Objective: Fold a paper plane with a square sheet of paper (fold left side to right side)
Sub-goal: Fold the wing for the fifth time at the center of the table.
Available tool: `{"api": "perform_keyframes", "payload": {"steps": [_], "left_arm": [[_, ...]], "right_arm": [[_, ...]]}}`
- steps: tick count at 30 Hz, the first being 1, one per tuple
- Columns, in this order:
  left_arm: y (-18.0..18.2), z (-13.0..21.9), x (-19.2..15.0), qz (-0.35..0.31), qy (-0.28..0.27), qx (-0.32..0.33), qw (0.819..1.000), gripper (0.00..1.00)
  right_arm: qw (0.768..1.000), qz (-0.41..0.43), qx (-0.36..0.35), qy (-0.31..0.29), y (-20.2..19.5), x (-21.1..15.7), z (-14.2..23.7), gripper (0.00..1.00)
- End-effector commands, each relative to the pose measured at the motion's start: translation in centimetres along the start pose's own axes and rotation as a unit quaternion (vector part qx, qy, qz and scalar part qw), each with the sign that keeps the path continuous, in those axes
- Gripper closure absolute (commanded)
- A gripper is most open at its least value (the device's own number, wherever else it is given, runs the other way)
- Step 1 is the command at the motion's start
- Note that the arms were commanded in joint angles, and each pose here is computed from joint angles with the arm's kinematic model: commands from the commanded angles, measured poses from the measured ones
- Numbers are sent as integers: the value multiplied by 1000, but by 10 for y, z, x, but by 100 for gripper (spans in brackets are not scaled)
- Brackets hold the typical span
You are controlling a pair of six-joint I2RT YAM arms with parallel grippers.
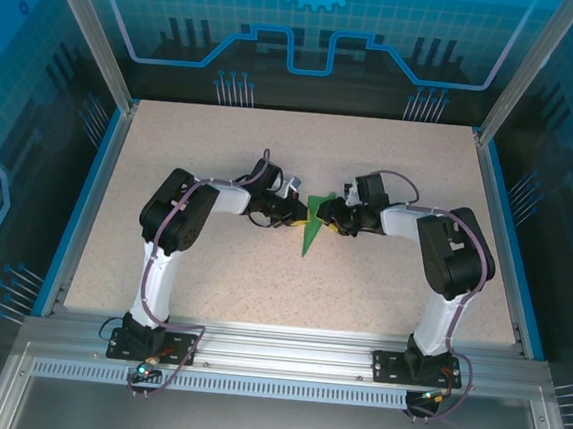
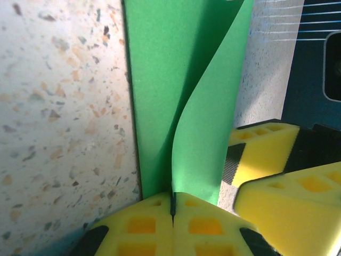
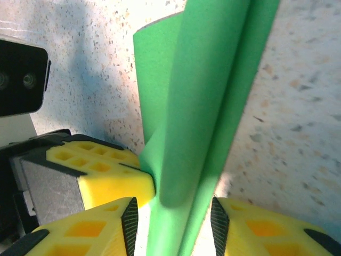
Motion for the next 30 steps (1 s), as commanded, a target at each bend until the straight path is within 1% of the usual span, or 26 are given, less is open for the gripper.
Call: {"api": "perform_keyframes", "payload": {"steps": [1, 2, 4, 8, 9, 11, 15, 20, 30], "left_arm": [[37, 1, -1, 22, -6, 57, 998, 99], [37, 1, -1, 21, -7, 57, 998, 99], [37, 1, -1, 21, -8, 59, 998, 99], [37, 2, 0, 19, -11, 62, 998, 99], [38, 2, -1, 20, -11, 64, 998, 99], [39, 3, 0, 20, -12, 66, 998, 99], [40, 4, -1, 20, -14, 73, 997, 99], [41, 6, 1, 20, -20, 84, 996, 99], [45, 10, 0, 21, -24, 101, 994, 100]], "right_arm": [[1000, 10, -23, -9, -6, 1, 19, 58], [1000, 12, -25, -12, -6, 1, 21, 59], [1000, 18, -18, -19, -3, 5, 26, 67], [999, 29, 3, -20, 7, 13, 25, 86], [999, 32, 7, -21, 11, 17, 23, 89], [999, 33, 9, -18, 14, 20, 19, 92], [999, 36, 13, -10, 18, 23, 8, 94], [999, 40, 12, -2, 20, 27, -4, 94], [999, 41, -4, 12, 12, 29, -22, 94]]}}
Point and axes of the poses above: each hand's point on the last joint's axis, 136 mm out from that joint toward the fingers, its own z axis back along the fingers, its own y axis along the line the jaws close on, x = y × z, the point moved 2 cm from there along z, back along the fingers, and after that the axes turned 3 degrees about -z, right-handed, at the moved point
